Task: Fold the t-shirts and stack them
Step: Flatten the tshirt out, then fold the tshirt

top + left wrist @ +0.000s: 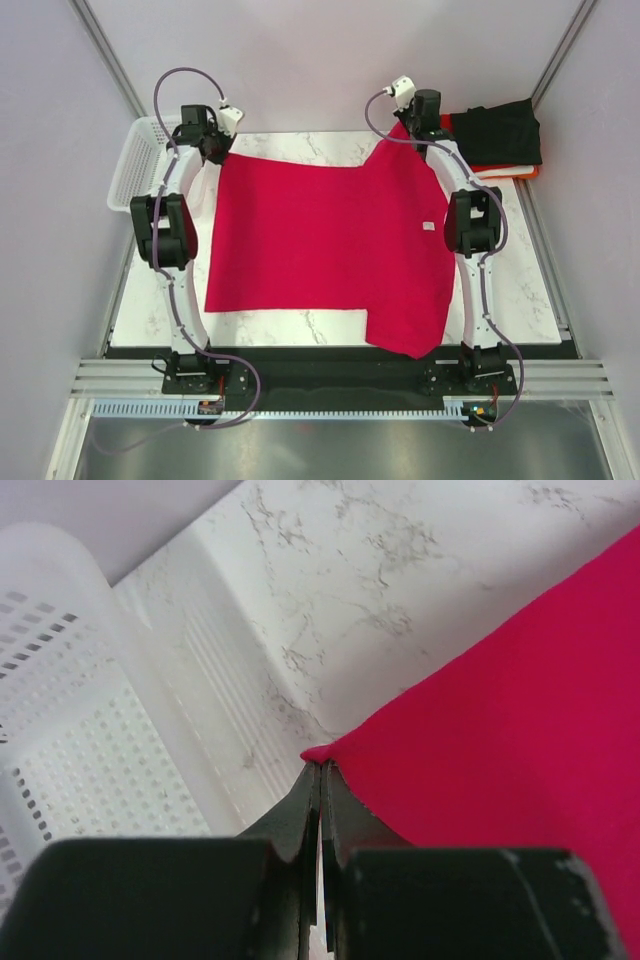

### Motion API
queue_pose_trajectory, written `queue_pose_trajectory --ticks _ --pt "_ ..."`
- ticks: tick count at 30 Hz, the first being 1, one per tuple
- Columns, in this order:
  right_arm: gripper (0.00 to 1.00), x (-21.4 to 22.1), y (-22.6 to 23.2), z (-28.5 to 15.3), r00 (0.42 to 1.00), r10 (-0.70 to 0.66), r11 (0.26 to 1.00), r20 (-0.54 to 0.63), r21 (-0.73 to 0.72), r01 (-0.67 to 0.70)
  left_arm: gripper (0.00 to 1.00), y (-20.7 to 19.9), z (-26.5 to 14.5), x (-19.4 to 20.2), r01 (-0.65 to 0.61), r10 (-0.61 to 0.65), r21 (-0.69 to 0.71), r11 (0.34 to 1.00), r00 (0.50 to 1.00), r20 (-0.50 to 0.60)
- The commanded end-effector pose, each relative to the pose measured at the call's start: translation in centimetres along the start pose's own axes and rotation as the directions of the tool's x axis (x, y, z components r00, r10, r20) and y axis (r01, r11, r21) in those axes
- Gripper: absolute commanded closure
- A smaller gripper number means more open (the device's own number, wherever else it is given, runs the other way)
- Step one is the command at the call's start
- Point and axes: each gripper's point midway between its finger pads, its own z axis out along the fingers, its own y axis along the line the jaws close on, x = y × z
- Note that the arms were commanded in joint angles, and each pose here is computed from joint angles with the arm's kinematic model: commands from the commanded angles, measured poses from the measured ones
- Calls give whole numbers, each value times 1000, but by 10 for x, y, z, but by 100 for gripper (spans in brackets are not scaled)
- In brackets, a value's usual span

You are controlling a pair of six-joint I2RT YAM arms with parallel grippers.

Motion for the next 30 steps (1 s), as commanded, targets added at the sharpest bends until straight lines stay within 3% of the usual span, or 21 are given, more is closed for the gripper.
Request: queue_pose_trajectory --ticks 1,12,17,22,30 --pt "100 -52 -26 -2 990 -31 992 136 122 15 98 36 -1 -44 -22 37 -132 991 992 117" --pt "100 -77 -42 3 969 -64 976 240 218 11 98 60 11 -68 -11 47 -194 981 981 186" --pt "100 -59 -30 2 980 -96 982 172 176 65 98 45 10 -66 -17 41 -133 991 982 182" --pt "100 -54 -28 -25 987 -109 987 121 131 93 98 32 -4 -69 -29 45 -96 995 983 178" --pt "100 -45 -33 -64 994 -96 990 53 106 90 98 49 -22 -76 -31 54 -110 994 976 213"
